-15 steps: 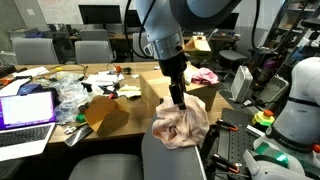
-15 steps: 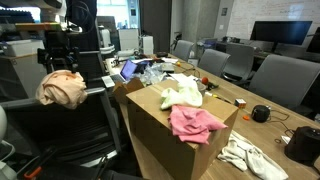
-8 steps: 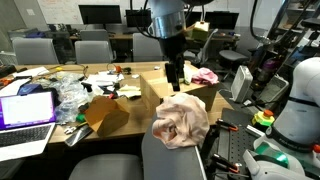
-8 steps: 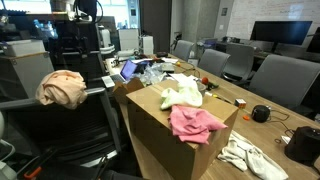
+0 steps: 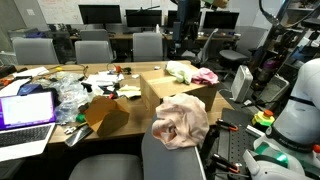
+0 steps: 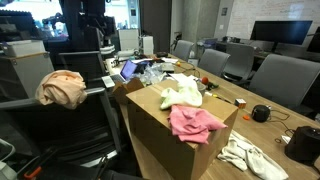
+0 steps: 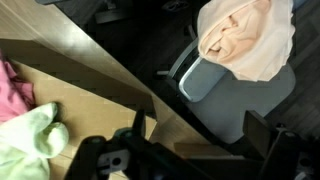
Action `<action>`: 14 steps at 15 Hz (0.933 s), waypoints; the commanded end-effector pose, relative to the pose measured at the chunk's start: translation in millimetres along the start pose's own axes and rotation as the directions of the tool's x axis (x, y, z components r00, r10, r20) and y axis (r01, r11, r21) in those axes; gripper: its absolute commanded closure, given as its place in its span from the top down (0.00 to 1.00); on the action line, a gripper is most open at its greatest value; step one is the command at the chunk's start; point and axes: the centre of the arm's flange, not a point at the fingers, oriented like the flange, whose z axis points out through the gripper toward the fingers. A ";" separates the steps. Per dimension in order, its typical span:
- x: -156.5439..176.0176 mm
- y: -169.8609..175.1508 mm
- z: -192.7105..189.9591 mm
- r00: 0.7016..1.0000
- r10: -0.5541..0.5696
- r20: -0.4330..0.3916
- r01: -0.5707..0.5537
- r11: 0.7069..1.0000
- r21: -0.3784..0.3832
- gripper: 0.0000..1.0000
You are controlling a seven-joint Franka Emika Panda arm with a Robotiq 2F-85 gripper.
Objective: Put the clothes on the head rest of the chair
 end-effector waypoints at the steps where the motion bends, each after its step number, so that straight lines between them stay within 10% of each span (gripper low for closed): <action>1: 2.8 52.9 -7.1 0.986 0.162 -0.049 -0.158 0.985 0.075 1.00; 14: 43.5 204.9 29.9 0.878 0.459 -0.135 -0.449 0.888 0.102 1.00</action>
